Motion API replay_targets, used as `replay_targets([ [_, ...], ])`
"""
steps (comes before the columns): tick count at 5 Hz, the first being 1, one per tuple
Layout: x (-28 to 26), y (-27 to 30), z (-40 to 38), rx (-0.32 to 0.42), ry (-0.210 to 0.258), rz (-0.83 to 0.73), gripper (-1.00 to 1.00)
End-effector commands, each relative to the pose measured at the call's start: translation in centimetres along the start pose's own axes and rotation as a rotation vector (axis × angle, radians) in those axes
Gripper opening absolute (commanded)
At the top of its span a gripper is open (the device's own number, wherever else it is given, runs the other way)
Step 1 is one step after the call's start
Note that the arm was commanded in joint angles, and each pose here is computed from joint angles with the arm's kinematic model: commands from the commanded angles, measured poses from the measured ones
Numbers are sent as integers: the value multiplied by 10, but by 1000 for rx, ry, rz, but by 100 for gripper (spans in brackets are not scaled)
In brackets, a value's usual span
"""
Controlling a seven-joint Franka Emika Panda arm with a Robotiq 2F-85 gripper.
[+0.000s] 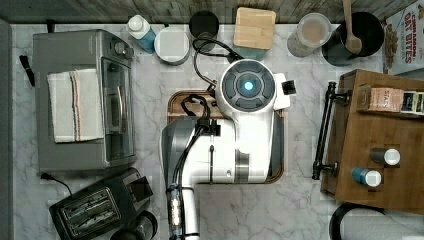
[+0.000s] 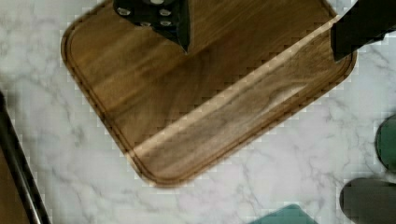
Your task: Open the drawer.
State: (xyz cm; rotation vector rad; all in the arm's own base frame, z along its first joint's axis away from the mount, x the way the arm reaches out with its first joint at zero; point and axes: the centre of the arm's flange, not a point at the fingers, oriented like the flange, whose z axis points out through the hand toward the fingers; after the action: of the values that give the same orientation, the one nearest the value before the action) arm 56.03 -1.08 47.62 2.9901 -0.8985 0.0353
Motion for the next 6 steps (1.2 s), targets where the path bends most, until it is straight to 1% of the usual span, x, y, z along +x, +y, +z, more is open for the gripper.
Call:
replay_targets([
  [1,63,104,23,-20,5,-58,100],
  [2,77,121,27,-33,31,-67,100],
  [3,80,139,38,-28,109,-126,100],
  [4,90,155,41,-56,107,-187,100],
  [5,99,169,46,-64,118,-252,100],
  [6,108,188,68,-68,151,-297,100],
])
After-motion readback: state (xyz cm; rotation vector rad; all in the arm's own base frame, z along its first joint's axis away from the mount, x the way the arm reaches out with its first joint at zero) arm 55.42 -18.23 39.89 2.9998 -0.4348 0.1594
